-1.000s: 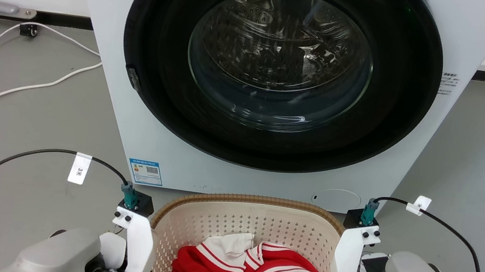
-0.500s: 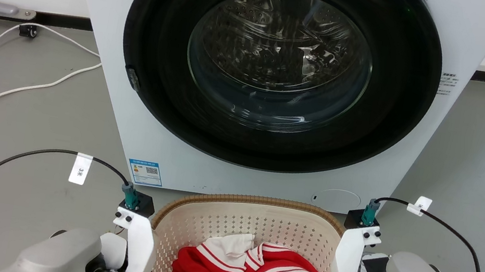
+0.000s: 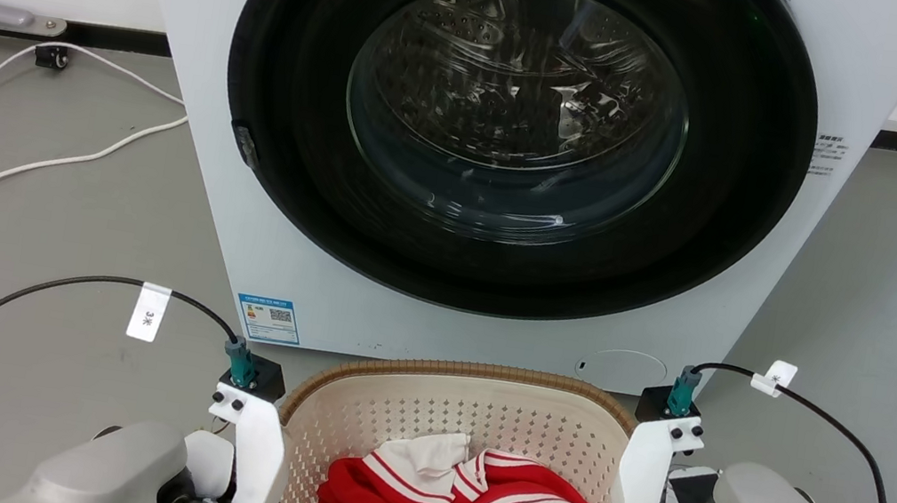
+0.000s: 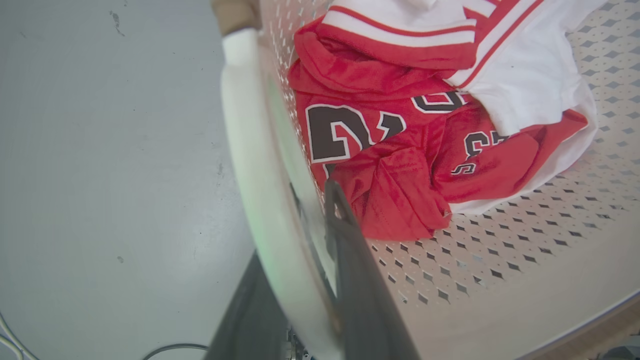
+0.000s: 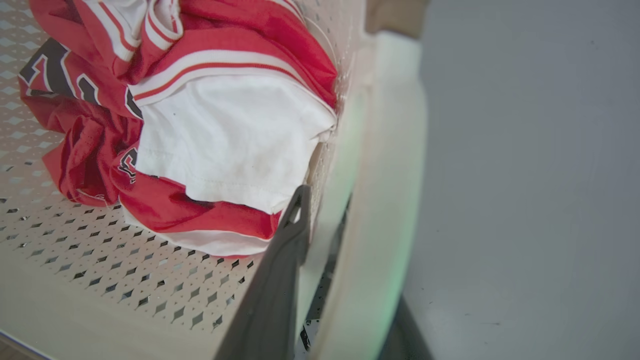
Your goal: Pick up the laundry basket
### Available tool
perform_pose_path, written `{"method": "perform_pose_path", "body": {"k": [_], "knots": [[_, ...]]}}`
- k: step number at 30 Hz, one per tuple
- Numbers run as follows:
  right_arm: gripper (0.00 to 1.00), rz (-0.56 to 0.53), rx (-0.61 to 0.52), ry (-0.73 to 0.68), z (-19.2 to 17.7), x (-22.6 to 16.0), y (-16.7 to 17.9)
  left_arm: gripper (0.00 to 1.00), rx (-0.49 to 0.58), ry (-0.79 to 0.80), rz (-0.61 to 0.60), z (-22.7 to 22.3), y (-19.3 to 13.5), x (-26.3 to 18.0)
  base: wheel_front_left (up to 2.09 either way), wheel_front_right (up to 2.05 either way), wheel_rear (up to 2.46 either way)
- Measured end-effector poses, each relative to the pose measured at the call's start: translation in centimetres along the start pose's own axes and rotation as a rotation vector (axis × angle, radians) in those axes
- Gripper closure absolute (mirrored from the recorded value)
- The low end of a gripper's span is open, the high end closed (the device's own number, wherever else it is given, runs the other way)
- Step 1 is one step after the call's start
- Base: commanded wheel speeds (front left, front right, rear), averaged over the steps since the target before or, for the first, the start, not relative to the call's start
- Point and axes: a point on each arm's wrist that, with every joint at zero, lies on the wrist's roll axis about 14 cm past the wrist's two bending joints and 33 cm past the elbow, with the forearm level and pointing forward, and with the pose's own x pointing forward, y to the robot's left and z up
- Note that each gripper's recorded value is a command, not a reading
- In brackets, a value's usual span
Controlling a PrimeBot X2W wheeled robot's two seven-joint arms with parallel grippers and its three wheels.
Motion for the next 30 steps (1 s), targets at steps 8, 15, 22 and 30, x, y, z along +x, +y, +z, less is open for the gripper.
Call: {"method": "perform_pose_path", "body": {"k": [8,15,22,30], "knots": [[1.00,0.000,0.002,-0.005,0.06,-0.06,-0.08,1.00,0.003,-0.004,-0.002,0.10,-0.11,-0.02,0.00,0.00,0.00],[1.00,-0.002,0.001,-0.006,0.15,-0.07,-0.15,1.00,0.004,-0.006,-0.005,0.12,-0.16,-0.08,0.00,0.00,0.00],[1.00,-0.003,-0.001,-0.007,0.15,-0.08,-0.15,1.00,0.006,-0.007,-0.005,0.14,-0.17,-0.10,0.00,0.00,0.00],[1.00,-0.002,0.003,-0.008,0.14,-0.09,-0.22,1.00,0.010,-0.005,-0.005,0.17,-0.22,-0.03,0.00,0.00,0.00]]}}
